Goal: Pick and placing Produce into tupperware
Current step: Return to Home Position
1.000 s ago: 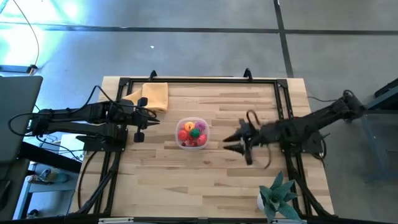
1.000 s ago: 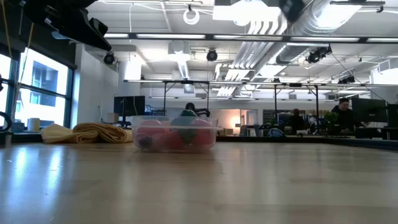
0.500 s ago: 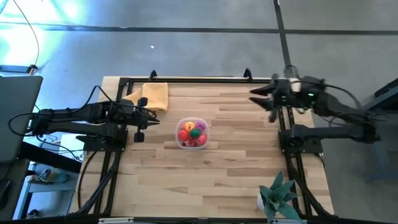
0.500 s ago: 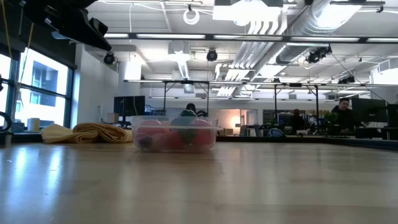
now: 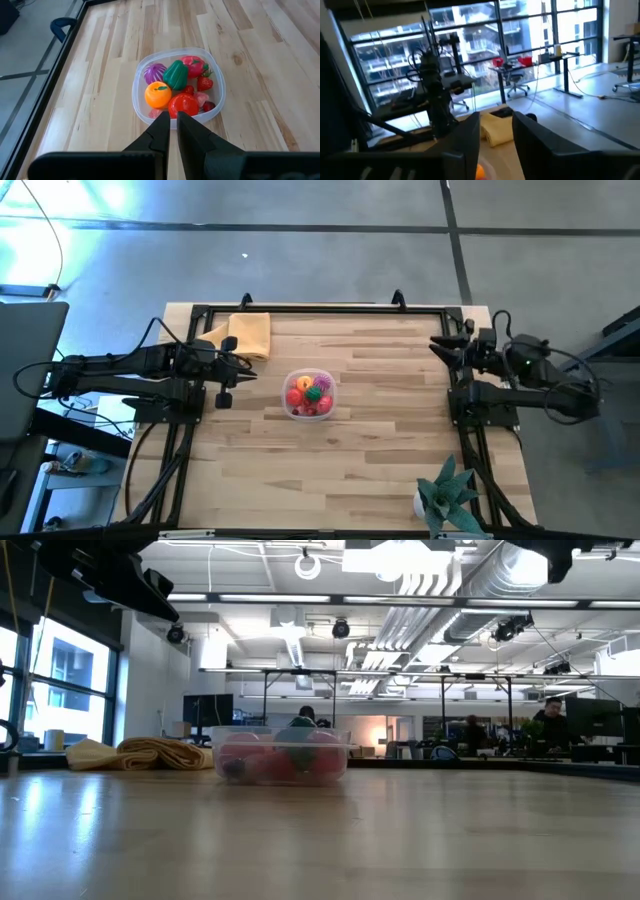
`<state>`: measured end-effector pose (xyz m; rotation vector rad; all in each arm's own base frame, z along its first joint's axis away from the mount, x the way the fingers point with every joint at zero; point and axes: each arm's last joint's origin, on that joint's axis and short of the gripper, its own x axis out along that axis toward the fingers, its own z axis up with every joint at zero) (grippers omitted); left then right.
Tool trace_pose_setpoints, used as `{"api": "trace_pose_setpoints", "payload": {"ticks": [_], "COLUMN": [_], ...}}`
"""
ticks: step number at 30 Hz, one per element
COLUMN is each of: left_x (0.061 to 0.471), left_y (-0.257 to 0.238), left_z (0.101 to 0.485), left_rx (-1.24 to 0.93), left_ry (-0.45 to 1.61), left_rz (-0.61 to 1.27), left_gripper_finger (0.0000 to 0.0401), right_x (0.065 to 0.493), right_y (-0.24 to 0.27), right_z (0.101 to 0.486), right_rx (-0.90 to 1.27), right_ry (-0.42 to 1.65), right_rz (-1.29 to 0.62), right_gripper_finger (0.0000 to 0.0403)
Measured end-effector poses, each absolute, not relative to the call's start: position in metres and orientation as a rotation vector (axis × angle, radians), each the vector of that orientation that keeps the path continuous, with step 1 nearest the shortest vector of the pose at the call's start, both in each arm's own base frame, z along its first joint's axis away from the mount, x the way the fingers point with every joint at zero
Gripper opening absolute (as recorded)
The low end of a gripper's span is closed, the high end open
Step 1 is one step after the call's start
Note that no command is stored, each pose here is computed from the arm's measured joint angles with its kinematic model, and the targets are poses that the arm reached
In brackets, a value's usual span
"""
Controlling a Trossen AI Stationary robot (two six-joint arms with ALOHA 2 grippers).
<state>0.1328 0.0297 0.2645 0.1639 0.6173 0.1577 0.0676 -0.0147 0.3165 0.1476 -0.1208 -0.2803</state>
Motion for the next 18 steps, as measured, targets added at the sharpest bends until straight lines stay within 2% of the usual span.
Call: {"api": "trace_pose_setpoints", "payload": {"ticks": [5,9,18], "left_x": [0.133,0.133,0.133], "left_y": [0.030,0.030,0.030], "left_z": [0.265,0.265,0.265], "left_rx": [0.164,0.164,0.164], "left_ry": [0.617,0.617,0.617], "left_rz": [0.158,0.158,0.158], "left_gripper_finger": [0.0024,0.0024,0.0024], "right_x": [0.069,0.066,0.056], "right_y": [-0.014,-0.011,-0.009], "right_z": [0.287,0.278,0.273], "right_rx": [0.126,0.086,0.092], "right_ry": [-0.195,-0.270,-0.268], "right_rz": [-0.228,-0.162,-0.141], "right_gripper_finger": [0.0056,0.0007,0.0003]}}
